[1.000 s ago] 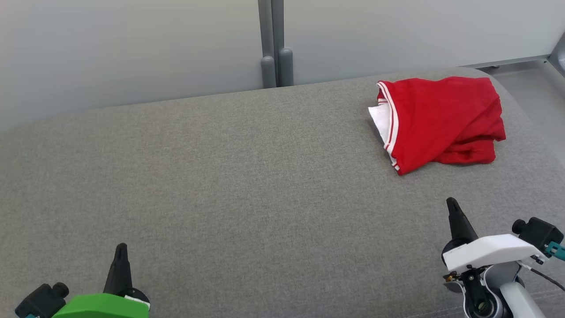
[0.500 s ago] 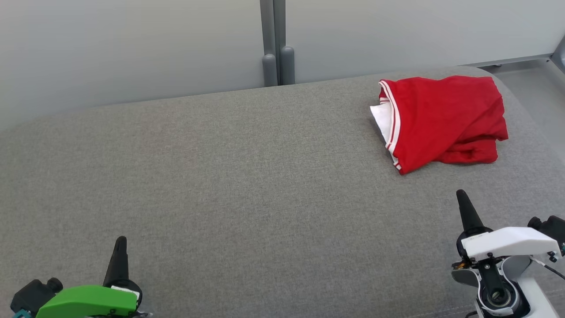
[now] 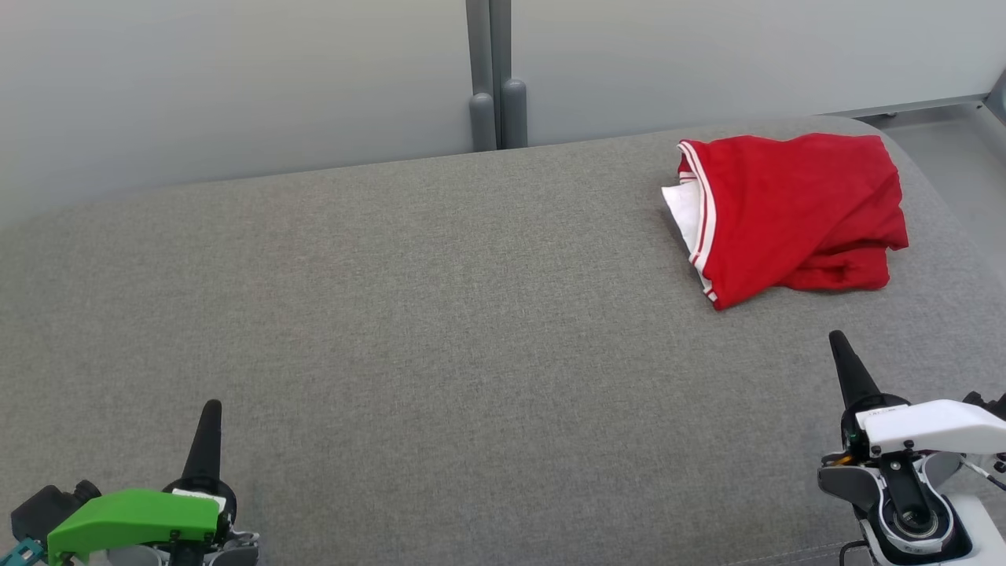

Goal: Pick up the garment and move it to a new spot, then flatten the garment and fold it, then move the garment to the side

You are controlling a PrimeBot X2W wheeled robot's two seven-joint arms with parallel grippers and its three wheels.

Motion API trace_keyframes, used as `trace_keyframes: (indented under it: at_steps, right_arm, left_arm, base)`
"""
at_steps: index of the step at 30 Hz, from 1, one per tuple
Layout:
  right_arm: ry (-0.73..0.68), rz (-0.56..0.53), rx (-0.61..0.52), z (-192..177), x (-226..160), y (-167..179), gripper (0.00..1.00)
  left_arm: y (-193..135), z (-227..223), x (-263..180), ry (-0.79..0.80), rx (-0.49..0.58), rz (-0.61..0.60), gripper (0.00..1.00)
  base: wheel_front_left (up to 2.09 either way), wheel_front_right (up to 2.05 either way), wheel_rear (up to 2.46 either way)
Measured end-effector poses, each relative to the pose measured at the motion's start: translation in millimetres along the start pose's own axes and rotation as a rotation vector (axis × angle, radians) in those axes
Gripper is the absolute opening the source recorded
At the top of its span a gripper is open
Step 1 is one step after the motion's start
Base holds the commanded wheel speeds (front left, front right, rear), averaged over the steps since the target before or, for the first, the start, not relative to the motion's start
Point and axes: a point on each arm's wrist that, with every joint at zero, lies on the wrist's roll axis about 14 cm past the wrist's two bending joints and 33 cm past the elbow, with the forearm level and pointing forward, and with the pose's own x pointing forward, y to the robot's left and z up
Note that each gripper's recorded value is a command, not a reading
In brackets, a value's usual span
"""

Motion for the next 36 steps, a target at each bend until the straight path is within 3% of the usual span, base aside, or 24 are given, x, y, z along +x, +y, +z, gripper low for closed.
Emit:
trace_keyframes:
  at_steps: [26,36]
  right_arm:
    - [-0.023,0.076,0.368,24.2,9.7,14.0,0.0]
    - [-0.026,0.077,0.378,25.2,9.7,13.8,0.0]
  left_arm:
    - [-16.5,8.3,13.8,0.036,-0.303,-0.072,0.0]
    - [-16.7,9.1,14.2,0.034,-0.305,-0.076,0.0]
  base:
    - [0.0,0.0,0.0]
    - [0.0,0.0,0.0]
